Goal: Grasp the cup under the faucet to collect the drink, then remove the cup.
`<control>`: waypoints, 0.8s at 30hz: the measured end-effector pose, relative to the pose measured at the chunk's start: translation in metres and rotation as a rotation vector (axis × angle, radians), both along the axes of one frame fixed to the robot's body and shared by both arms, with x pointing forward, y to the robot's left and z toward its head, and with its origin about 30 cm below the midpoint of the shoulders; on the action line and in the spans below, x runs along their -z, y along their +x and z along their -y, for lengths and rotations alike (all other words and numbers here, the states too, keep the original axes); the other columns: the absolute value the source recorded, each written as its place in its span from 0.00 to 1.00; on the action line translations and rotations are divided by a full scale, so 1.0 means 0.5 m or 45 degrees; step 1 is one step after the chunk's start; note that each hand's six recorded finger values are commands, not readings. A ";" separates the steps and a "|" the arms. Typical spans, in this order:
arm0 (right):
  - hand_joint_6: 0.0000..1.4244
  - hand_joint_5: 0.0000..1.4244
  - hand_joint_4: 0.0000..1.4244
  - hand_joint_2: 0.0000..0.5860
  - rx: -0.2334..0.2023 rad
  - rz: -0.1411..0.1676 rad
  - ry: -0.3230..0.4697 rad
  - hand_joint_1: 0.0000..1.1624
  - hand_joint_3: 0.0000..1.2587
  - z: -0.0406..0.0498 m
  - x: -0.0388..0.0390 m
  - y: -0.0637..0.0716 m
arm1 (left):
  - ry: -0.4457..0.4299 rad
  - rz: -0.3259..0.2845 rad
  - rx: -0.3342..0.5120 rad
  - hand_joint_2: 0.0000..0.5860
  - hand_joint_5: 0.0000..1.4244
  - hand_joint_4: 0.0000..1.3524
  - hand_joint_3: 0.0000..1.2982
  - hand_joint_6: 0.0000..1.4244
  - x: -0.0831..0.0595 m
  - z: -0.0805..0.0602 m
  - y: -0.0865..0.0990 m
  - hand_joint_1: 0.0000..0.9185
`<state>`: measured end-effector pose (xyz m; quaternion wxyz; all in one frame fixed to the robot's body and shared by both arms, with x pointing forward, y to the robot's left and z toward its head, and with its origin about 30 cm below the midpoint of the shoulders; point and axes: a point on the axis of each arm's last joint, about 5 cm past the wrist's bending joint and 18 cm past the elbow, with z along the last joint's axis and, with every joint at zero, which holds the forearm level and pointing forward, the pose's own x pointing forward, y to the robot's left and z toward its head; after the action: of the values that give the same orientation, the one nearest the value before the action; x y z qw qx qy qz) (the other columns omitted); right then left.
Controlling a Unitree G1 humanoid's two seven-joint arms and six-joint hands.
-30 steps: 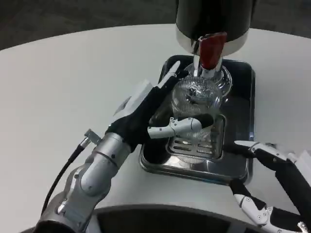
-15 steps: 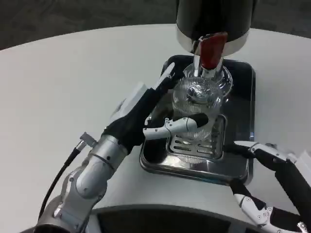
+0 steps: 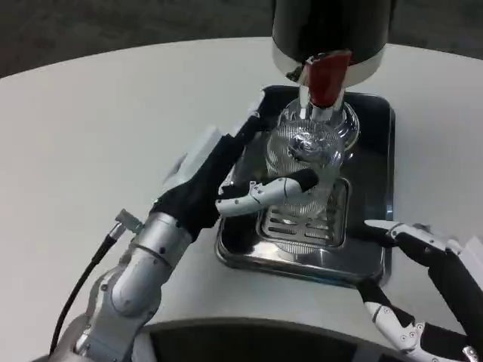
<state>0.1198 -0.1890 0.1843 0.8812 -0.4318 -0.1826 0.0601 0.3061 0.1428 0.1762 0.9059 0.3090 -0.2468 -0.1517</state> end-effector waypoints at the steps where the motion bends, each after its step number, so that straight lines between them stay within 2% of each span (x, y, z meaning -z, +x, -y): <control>1: 0.08 0.19 0.20 0.83 0.001 0.001 0.000 0.55 0.25 0.000 0.000 0.000 | 0.000 0.003 -0.008 0.06 0.07 0.00 0.00 0.08 -0.001 -0.002 -0.001 0.26; 6: 0.08 0.19 0.20 0.83 0.003 0.004 0.002 0.55 0.25 0.000 0.000 0.000 | -0.023 0.031 -0.046 0.05 0.06 0.00 0.00 0.08 -0.015 -0.014 -0.006 0.22; 9: 0.08 0.19 0.20 0.83 0.003 0.006 0.002 0.55 0.25 0.000 0.000 0.000 | -0.081 0.048 -0.033 0.03 0.07 0.00 0.00 0.09 -0.027 -0.022 -0.013 0.20; 18: 0.08 0.19 0.20 0.83 0.002 0.007 0.003 0.55 0.25 0.000 0.000 0.001 | -0.213 0.064 0.133 0.05 0.09 0.00 0.00 0.11 -0.084 -0.041 -0.031 0.16; 24: 0.08 0.19 0.20 0.83 0.006 0.003 0.003 0.55 0.25 0.001 0.001 0.003 | -0.265 0.060 0.202 0.06 0.10 0.00 0.00 0.12 -0.104 -0.055 -0.053 0.16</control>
<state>0.1214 -0.1895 0.1836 0.8816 -0.4313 -0.1829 0.0572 0.2794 0.1705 0.2281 0.9122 0.1965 -0.3060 -0.1890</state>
